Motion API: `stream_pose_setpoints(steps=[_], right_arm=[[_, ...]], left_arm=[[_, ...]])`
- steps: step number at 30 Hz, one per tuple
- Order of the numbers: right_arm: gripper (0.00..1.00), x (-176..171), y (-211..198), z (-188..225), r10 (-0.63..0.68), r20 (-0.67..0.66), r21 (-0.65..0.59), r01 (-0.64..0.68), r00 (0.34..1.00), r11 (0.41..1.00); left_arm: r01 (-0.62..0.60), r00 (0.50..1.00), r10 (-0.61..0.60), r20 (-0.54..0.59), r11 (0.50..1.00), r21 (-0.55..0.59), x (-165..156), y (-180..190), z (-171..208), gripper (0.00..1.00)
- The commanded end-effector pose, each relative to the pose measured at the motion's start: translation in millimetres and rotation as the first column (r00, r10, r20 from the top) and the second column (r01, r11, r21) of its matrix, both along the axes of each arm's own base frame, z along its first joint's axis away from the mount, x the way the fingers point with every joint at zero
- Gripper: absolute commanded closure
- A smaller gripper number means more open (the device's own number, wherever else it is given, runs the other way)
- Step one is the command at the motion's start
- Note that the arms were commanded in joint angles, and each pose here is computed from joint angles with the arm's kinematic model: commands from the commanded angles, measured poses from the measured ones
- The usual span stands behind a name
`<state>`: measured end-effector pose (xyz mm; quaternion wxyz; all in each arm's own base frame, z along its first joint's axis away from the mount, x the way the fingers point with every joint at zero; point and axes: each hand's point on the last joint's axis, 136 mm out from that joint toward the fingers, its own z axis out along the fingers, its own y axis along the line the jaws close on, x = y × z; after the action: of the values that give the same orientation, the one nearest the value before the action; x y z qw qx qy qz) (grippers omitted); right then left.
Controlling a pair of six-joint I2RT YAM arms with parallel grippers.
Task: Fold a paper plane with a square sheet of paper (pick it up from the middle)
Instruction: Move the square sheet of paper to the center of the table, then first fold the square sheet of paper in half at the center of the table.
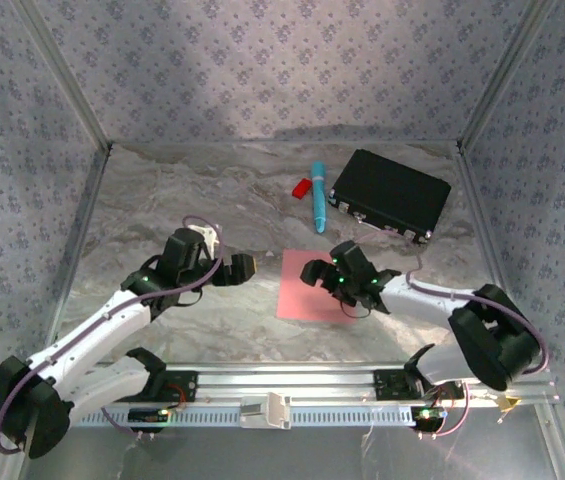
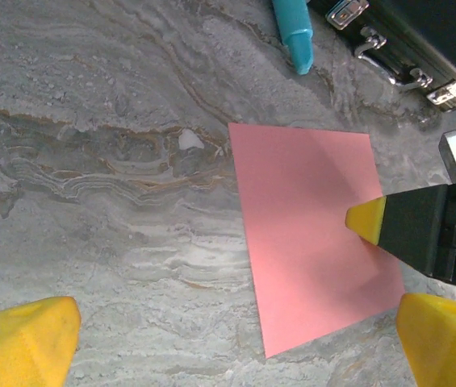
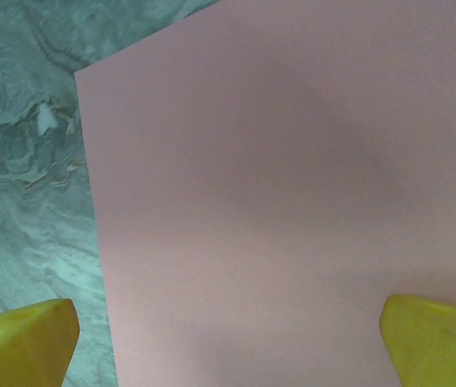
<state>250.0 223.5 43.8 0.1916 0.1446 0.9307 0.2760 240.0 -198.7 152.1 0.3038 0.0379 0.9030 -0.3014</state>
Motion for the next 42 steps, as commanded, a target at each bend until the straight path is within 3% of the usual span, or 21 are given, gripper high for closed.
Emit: stream_pose_setpoints(steps=[1,10,13,15,21,26,30,38,42], right_arm=[[0.01,-14,6,-20,-0.048,-0.095,-0.032,0.045,0.994,0.998],[0.01,-10,66,-21,0.016,-0.103,0.087,-0.007,0.995,0.996],[0.01,-6,87,-14,0.054,-0.062,0.154,-0.044,0.997,0.987],[0.01,-4,86,-9,0.052,-0.025,0.129,-0.048,0.998,0.990],[0.01,6,52,27,-0.022,0.135,0.061,0.013,0.991,0.998],[0.01,3,-10,51,-0.154,0.238,-0.064,0.173,0.959,0.983],[0.01,-4,-36,64,-0.191,0.300,-0.032,0.210,0.935,0.977],[0.01,-7,-71,59,-0.305,0.222,-0.019,0.317,0.926,0.948],[0.01,-8,-64,63,-0.258,0.233,-0.021,0.270,0.938,0.963]], left_arm=[[0.000,1.000,0.000,-0.020,1.000,-0.008,4,-3,7,0.00],[-0.005,0.997,0.005,-0.071,1.000,0.007,7,-7,-5,0.01],[0.000,0.995,0.001,-0.103,1.000,0.007,6,-9,-9,0.04],[0.006,0.991,-0.004,-0.131,1.000,0.016,6,-11,-13,0.08],[0.045,0.978,-0.034,-0.205,0.998,0.051,5,-19,-23,0.17],[0.081,0.971,-0.055,-0.234,0.991,0.104,5,-30,-30,0.21],[0.122,0.953,-0.055,-0.299,0.970,0.211,3,-39,-46,0.22],[0.216,0.907,-0.022,-0.421,0.882,0.419,-1,-60,-81,0.22],[0.192,0.914,0.057,-0.401,0.810,0.553,4,-60,-83,0.16]])
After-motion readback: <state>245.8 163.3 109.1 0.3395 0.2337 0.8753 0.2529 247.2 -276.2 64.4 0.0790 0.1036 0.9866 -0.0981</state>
